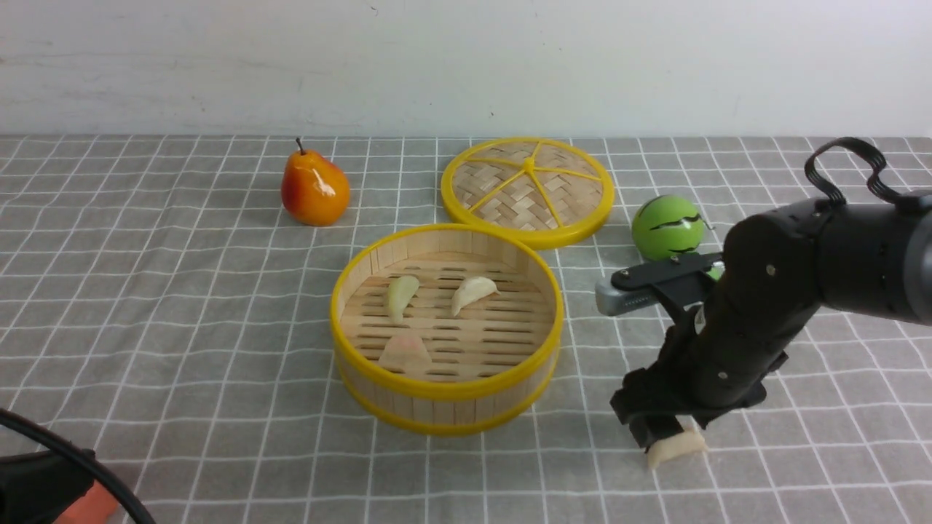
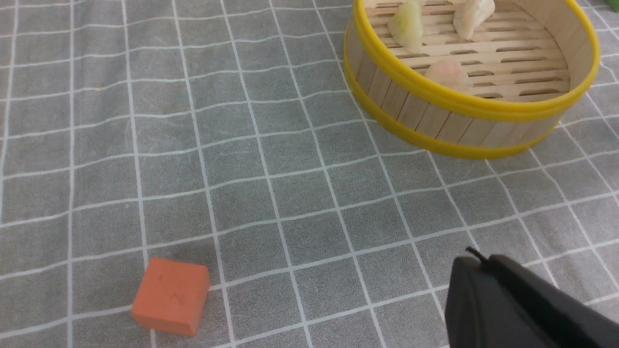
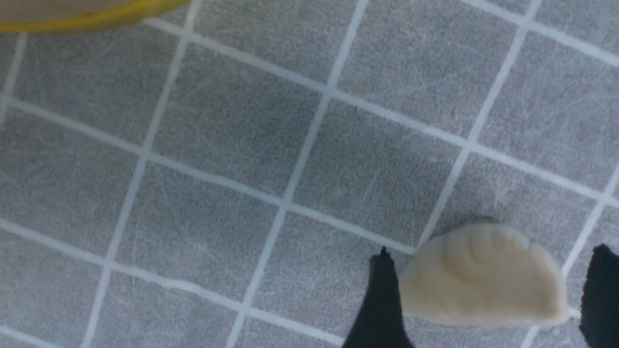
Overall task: Put the dumplings into the steamer on the table with the grey tablecloth.
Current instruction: 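Reach for and grasp a dumpling lying on the table beside the steamer, then place the dumpling in the bamboo steamer basket with the right gripper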
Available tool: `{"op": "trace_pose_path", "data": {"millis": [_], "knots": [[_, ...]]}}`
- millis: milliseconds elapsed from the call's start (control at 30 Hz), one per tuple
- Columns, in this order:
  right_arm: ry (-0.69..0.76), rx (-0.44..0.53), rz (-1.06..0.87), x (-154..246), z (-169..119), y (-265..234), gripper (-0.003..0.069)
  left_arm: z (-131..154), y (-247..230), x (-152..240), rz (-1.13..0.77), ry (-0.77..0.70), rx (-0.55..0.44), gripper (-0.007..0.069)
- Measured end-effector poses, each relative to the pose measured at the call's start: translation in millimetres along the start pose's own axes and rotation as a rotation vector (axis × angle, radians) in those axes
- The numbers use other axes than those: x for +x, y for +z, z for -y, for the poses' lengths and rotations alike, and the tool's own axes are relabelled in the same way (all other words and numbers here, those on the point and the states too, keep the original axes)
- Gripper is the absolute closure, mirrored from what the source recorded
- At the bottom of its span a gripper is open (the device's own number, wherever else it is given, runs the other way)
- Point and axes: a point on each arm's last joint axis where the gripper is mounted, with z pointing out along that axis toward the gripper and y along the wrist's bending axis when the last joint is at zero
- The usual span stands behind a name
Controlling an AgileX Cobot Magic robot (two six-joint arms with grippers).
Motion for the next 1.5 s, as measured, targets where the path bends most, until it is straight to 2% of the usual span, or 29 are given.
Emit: {"op": "trace_pose_path", "data": {"millis": [233, 400, 633, 800, 900, 1033, 1133, 1233, 1400, 1500], "knots": [[0.016, 0.021, -0.089, 4.7, 2.6, 23.7, 0.0127, -0.1, 0.5, 0.8, -0.002, 0.000, 0.000, 0.0622], [-0.005, 0.022, -0.096, 4.8, 2.7, 22.6, 0.0200, -0.1, 0.5, 0.8, -0.002, 0.000, 0.000, 0.0620], [-0.075, 0.018, -0.106, 7.9, 2.3, 10.5, 0.0200, -0.1, 0.5, 0.8, -0.002, 0.000, 0.000, 0.0615], [-0.085, 0.006, -0.021, -6.5, -1.2, -20.9, 0.0200, 0.0, 0.5, 0.3, 0.003, 0.000, 0.000, 0.0610], [-0.098, -0.035, 0.089, -29.3, -12.0, -48.1, 0.0200, 0.1, 0.5, -0.7, 0.014, 0.000, 0.002, 0.0608], [-0.203, -0.123, 0.270, -59.9, -47.2, -69.9, 0.0200, 0.2, 0.9, -1.0, 0.025, 0.000, 0.004, 0.0606], [-0.249, -0.156, 0.340, -75.9, -70.8, -60.5, 0.0200, 0.2, 0.9, -1.0, 0.024, 0.000, 0.004, 0.0604], [-0.265, -0.163, 0.351, -88.7, -85.9, -25.9, 0.0203, 0.2, 0.9, -1.0, 0.024, 0.000, 0.004, 0.0600], [-0.246, -0.149, 0.261, -87.8, -86.2, 28.0, 0.0203, 0.2, 0.9, -0.9, 0.023, 0.000, 0.004, 0.0597], [-0.180, -0.162, 0.261, -90.8, -87.3, 26.0, 0.0137, 0.1, 0.9, -1.0, 0.024, 0.001, 0.003, 0.0597]]}}
